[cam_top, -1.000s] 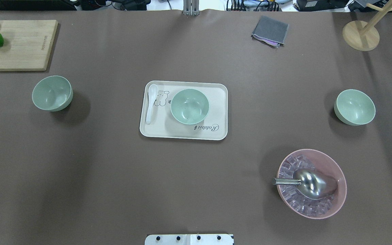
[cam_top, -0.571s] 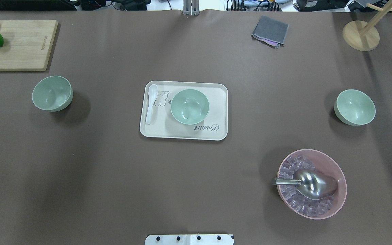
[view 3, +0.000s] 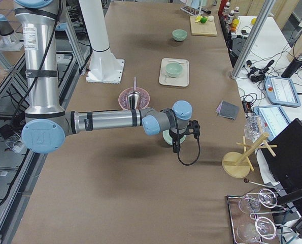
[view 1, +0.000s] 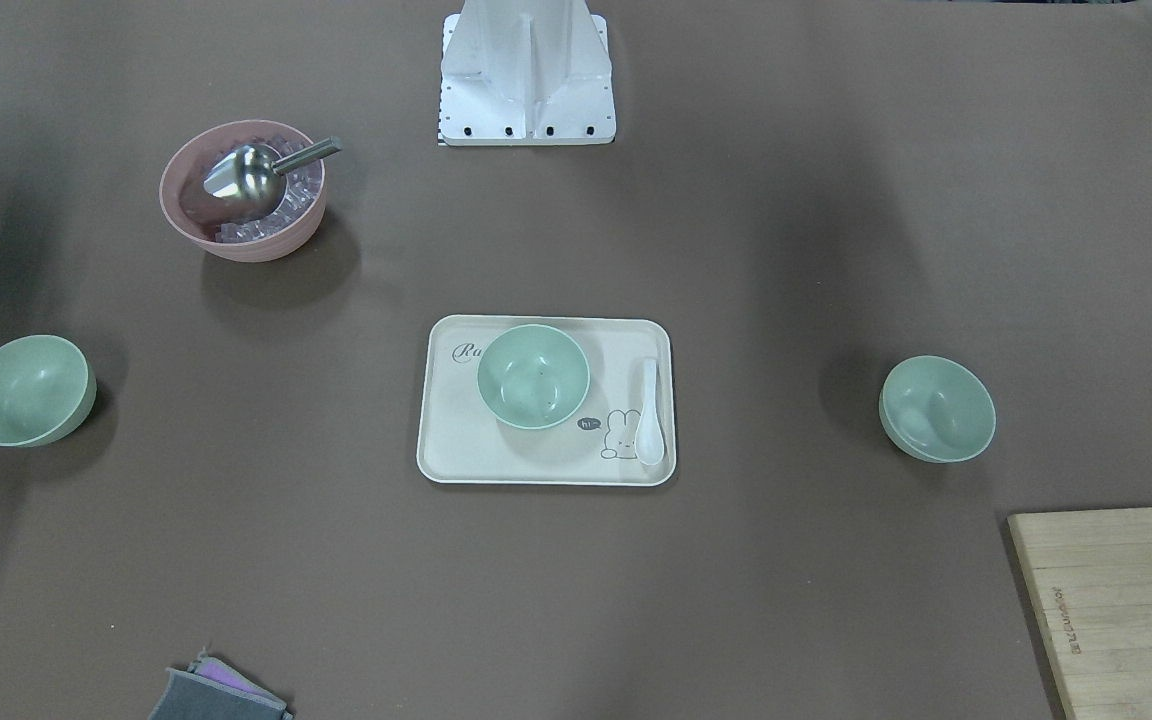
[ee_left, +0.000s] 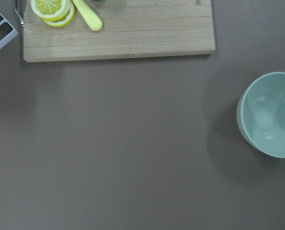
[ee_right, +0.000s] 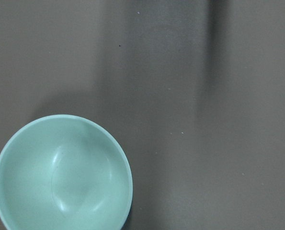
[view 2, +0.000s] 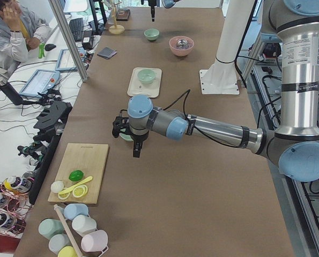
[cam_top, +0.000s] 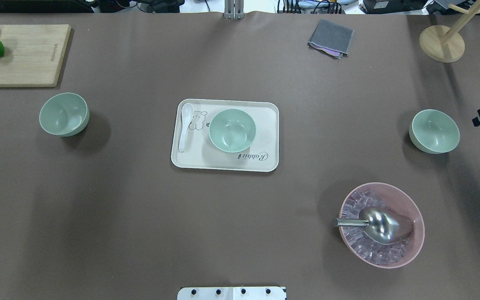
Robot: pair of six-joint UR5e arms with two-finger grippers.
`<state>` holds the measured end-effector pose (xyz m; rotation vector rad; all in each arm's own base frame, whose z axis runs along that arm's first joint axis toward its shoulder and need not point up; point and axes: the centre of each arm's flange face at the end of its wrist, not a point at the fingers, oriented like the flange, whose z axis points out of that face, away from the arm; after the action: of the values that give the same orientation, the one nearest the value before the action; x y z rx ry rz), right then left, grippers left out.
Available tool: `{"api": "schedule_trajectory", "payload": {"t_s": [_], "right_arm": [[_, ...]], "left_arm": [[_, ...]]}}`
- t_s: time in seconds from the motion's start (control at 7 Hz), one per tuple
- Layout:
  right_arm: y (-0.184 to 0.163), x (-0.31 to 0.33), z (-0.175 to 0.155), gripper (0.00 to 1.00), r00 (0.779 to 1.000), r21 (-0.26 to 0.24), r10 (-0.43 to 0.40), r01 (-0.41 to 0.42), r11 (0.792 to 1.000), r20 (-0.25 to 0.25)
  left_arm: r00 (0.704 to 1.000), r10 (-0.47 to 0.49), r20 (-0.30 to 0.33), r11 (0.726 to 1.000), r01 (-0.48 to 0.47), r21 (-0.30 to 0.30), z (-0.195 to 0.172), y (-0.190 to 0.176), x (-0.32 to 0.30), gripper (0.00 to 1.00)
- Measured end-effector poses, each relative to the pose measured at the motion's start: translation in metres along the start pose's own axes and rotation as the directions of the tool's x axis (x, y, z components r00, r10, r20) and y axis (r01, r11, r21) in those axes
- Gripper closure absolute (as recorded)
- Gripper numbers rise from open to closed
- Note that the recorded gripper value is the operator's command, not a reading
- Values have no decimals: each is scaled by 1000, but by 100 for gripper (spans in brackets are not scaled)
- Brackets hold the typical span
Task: Stack green bowls together
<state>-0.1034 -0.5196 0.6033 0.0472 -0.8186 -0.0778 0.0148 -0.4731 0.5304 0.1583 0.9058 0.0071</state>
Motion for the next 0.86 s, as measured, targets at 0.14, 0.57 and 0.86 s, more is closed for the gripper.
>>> {"api": "schedule_trajectory", "payload": {"t_s": [0.14,0.57,0.86], "right_arm": [[-9,-8,18,9,1000,3,-6,6,1000,2],[-18,-30,46,32,1000,-5,-7,7,1000,-14],[-15,-29,52,61,1000,-16,-3,3,1000,-19]], "left_arm": [[1000,12,-9,1000,-12,-1,4,-1,9,3],[998,62,-24,998,-62,-19,18,-8,36,3],[997,68,-24,998,-68,-18,19,-9,40,2]]}}
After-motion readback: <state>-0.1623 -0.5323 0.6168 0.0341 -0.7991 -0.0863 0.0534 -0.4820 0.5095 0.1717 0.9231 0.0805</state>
